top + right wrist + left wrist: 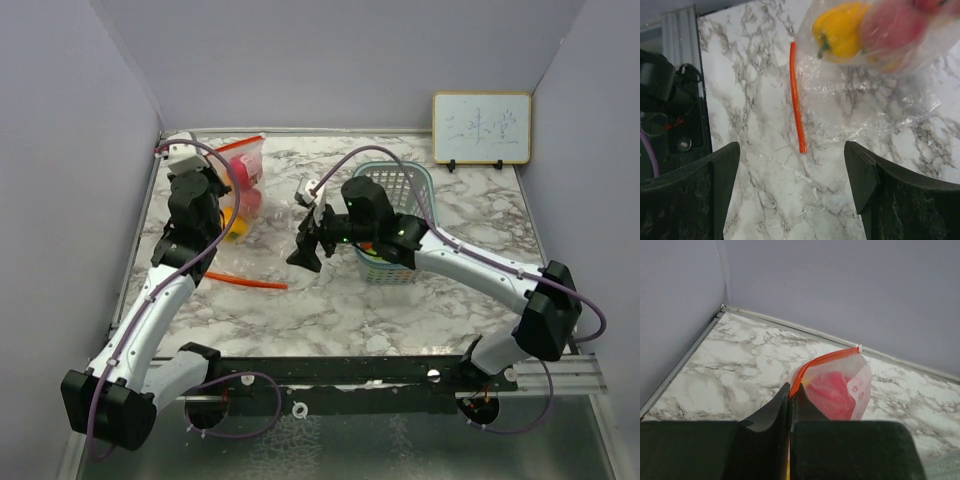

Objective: Place the food in the zip-top bag and seal the zipper
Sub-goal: Place the zipper food storage bag at the center of the board.

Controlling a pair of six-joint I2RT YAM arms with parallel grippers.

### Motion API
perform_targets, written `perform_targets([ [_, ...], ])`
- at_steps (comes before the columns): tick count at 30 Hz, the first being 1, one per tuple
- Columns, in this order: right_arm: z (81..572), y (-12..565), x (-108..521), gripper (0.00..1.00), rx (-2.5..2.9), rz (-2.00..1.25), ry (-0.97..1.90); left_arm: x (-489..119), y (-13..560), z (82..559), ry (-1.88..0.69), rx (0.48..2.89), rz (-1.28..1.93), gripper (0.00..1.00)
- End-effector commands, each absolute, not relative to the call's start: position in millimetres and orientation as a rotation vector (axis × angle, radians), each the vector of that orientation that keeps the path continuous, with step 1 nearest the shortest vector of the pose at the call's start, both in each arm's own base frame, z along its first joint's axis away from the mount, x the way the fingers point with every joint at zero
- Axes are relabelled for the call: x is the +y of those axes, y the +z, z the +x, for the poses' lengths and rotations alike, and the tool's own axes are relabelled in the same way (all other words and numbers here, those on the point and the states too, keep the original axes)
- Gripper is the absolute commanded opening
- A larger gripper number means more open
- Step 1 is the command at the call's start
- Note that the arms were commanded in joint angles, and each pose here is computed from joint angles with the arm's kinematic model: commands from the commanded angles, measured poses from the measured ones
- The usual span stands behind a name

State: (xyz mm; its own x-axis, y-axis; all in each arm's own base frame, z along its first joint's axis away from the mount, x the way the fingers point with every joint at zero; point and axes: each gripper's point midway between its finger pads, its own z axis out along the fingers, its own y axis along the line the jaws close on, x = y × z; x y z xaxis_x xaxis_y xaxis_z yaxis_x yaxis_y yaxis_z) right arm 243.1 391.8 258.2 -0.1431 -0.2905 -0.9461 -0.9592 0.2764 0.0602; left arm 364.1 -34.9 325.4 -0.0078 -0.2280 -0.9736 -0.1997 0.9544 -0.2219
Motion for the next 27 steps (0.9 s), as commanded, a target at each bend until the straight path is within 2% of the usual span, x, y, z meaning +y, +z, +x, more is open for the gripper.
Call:
perform_targets([
  [1, 250, 195, 399, 0.86, 1.772, -1.186, 0.818, -8, 380, 360, -0.011, 1.369, -0.482, 0.00],
  [10, 268, 128, 440, 0.87, 1.953, -1.142, 0.701, 53, 346, 329, 0.239, 1.312, -0.728, 0.00],
  [16, 279, 103, 445, 0.89, 2.093, -1.006, 0.657, 69, 337, 312, 0.231, 1.276, -0.806, 0.01],
  [27, 286, 45, 450, 0.91, 2.290, -0.790, 0.560, 67, 294, 303, 0.159, 1.351, -0.906, 0.39],
])
